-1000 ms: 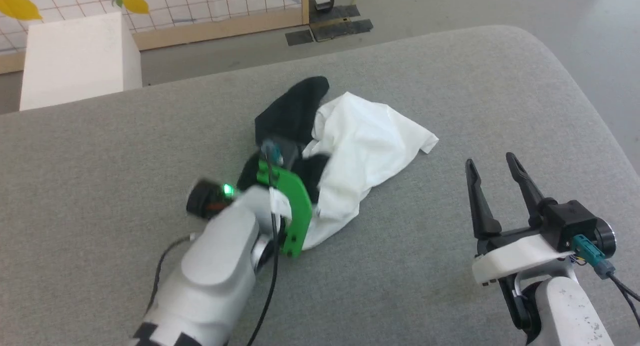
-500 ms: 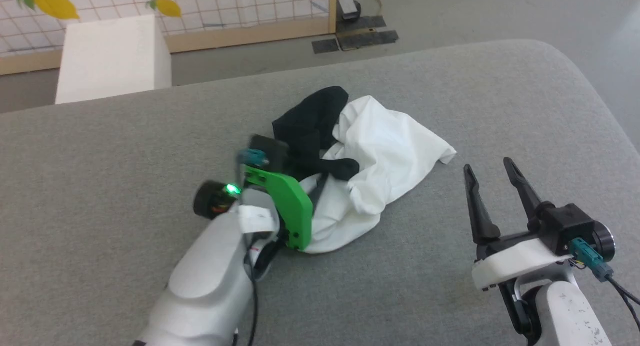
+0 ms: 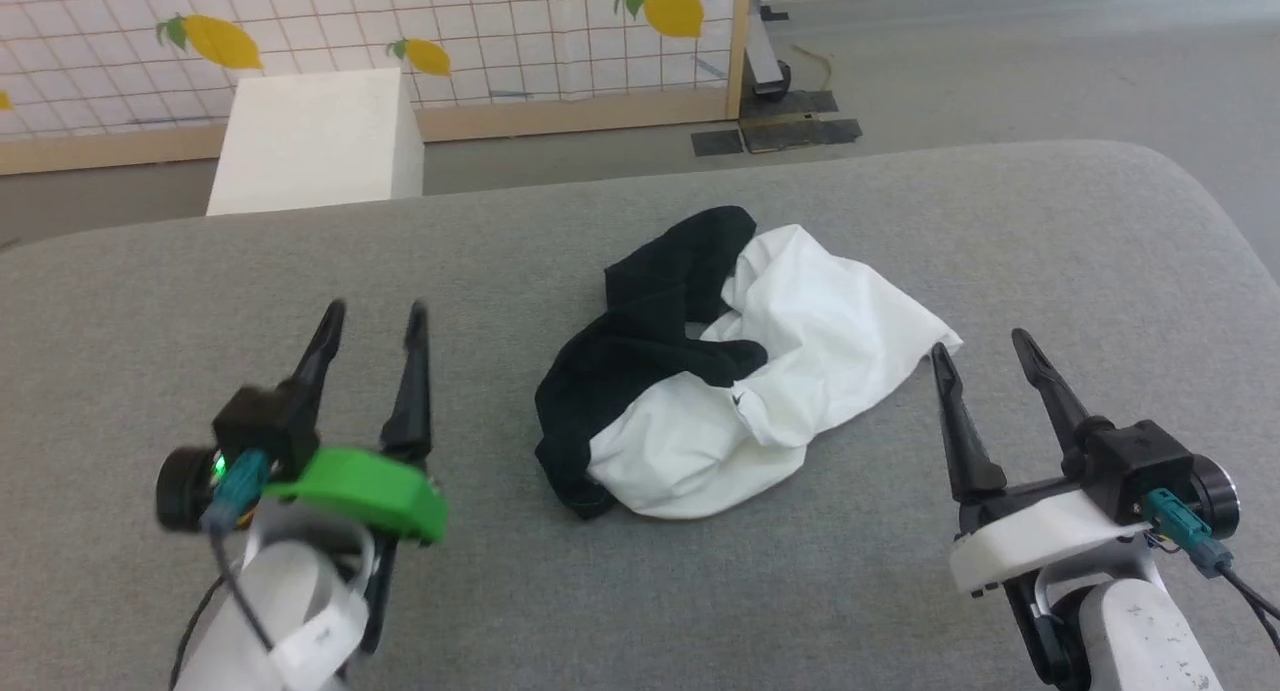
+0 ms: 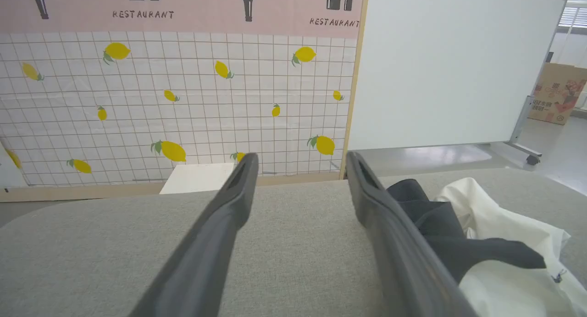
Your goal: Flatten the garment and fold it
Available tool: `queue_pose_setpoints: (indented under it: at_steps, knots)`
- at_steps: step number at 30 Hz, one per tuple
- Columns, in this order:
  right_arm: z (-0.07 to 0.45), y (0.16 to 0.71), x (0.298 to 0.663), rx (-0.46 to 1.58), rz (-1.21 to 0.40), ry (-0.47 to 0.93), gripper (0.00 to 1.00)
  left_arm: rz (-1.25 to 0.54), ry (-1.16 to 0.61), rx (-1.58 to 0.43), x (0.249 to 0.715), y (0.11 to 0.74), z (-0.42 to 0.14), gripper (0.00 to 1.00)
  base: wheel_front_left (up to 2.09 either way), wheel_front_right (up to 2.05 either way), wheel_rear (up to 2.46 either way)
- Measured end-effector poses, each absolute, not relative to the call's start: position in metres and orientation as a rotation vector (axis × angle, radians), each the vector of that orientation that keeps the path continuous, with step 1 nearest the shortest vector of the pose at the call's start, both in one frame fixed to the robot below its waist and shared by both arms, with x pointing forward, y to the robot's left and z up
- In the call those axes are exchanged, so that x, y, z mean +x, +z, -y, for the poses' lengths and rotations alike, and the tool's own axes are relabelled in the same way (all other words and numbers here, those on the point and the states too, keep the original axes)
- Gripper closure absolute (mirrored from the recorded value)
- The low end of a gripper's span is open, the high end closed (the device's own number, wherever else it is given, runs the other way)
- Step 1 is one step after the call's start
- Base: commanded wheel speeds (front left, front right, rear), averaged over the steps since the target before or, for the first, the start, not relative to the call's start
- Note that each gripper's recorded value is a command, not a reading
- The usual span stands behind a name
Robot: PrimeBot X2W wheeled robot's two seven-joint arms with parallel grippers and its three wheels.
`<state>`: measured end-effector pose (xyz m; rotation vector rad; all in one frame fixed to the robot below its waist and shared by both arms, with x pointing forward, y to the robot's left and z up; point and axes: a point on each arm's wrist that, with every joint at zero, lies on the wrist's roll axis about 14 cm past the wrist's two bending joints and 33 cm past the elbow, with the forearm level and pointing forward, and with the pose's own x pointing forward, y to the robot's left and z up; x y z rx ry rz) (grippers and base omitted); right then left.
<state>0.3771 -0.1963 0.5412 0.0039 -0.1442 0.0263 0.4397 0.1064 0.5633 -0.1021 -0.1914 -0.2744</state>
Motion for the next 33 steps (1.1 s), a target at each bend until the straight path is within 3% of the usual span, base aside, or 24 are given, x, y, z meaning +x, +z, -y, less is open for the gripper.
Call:
queue_pose_setpoints:
  at_steps: [15,20,22,25,32,33]
  knots:
    - [0.189,0.534,0.382,0.008,0.118,0.048,0.0,0.184,-0.111,-0.111,0.401,0.545,-0.151,0.0,0.0,0.0,0.0]
    - [0.148,0.532,0.394,0.012,0.074,0.171,0.0,0.188,-0.096,-0.126,0.398,0.544,-0.154,0.0,0.0,0.0,0.0]
    - [0.121,0.526,0.402,0.008,0.008,0.25,0.0,0.185,-0.093,-0.119,0.398,0.543,-0.155,0.0,0.0,0.0,0.0]
    - [0.084,0.5,0.415,0.025,-0.215,0.362,0.0,0.178,-0.09,-0.117,0.396,0.539,-0.157,0.0,0.0,0.0,0.0]
    - [0.07,0.454,0.415,0.01,-0.549,0.419,0.0,0.166,-0.073,-0.121,0.393,0.534,-0.161,0.0,0.0,0.0,0.0]
    - [0.065,0.452,0.415,0.0,-0.565,0.434,0.2,0.164,-0.071,-0.118,0.393,0.533,-0.163,0.0,0.0,0.0,0.0]
